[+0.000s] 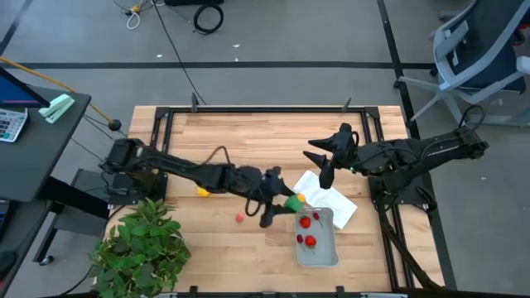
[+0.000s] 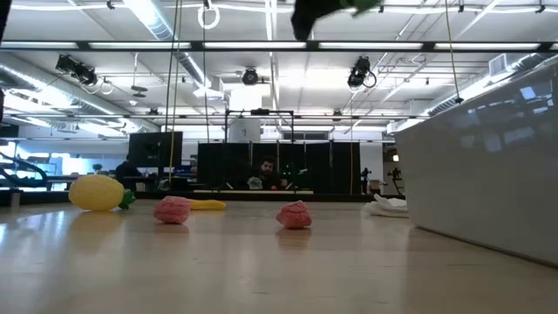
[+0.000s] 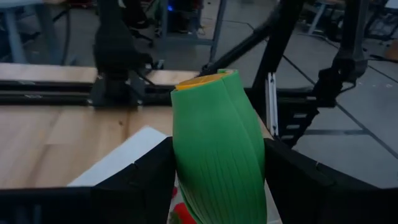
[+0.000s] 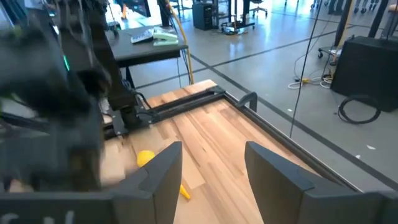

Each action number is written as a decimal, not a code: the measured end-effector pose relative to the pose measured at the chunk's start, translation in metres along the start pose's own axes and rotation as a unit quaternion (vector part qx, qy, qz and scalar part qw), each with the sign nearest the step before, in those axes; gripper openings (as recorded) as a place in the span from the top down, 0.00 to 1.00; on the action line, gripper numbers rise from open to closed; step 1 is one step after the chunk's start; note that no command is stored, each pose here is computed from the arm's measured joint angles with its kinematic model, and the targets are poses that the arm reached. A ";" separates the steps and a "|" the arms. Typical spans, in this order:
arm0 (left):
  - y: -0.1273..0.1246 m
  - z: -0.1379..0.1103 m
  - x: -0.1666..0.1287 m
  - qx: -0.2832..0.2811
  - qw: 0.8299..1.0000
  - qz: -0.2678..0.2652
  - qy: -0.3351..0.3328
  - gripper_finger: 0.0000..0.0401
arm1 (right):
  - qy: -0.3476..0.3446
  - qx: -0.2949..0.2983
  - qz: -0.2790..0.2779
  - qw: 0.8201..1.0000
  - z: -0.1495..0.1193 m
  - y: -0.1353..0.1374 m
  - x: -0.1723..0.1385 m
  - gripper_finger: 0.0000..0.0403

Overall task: Pick and placing Produce into tupperware
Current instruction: Put the green corn into the gray bin

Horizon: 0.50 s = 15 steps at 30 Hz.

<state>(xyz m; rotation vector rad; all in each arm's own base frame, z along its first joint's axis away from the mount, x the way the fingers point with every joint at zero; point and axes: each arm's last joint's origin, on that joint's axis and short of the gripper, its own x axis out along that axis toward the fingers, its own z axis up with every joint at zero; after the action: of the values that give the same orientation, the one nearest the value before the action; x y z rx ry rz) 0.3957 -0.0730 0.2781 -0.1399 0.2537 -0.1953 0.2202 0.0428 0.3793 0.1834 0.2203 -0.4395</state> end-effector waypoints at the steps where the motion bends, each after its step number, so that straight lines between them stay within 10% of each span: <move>1: 0.001 -0.007 0.007 0.002 1.000 -0.006 0.000 0.44 | -0.002 0.001 0.001 1.000 0.001 0.000 -0.001 0.55; 15: 0.012 -0.039 0.100 -0.010 0.998 -0.054 0.028 0.43 | -0.012 -0.046 -0.001 0.999 0.006 -0.002 -0.004 0.55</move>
<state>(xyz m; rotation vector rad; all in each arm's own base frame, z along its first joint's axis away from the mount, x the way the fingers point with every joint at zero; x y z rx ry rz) 0.4822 -0.0868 0.2154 -0.1691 0.3035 -0.3040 0.2162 0.0410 0.3860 0.0869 0.2159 -0.4330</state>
